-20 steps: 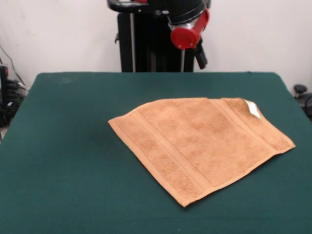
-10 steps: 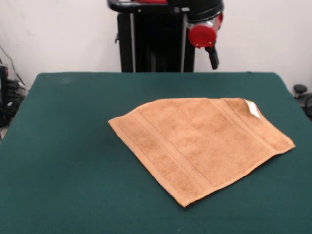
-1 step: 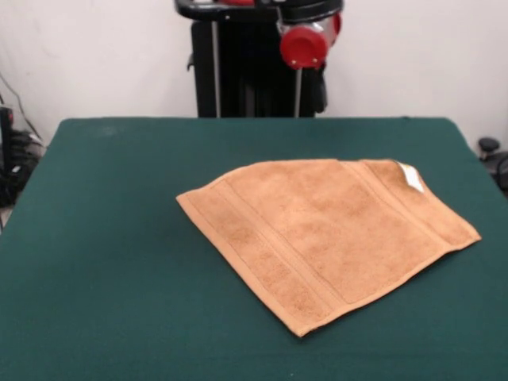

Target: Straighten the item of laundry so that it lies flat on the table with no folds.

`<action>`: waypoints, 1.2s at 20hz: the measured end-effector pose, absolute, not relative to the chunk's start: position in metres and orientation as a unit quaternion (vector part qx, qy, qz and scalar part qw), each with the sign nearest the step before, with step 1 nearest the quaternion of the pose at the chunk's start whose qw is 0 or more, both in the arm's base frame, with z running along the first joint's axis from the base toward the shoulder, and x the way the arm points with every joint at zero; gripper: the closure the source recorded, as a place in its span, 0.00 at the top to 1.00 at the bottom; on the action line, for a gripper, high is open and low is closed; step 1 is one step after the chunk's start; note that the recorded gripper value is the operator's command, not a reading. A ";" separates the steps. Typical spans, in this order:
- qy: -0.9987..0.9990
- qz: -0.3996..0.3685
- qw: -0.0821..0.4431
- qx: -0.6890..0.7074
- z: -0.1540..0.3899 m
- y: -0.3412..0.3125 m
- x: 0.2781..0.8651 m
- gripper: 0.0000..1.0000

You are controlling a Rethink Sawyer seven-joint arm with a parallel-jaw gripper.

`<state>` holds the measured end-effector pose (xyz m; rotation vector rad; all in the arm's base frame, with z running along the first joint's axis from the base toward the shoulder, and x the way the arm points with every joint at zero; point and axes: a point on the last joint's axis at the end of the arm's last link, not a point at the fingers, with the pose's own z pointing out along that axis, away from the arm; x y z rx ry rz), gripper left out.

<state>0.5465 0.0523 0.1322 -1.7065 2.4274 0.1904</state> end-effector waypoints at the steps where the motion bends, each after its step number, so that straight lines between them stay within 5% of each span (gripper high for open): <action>1: 0.815 0.058 0.083 -0.571 0.134 0.049 0.547 0.00; 24: 0.803 -0.087 0.187 -0.560 0.160 -0.018 0.587 0.00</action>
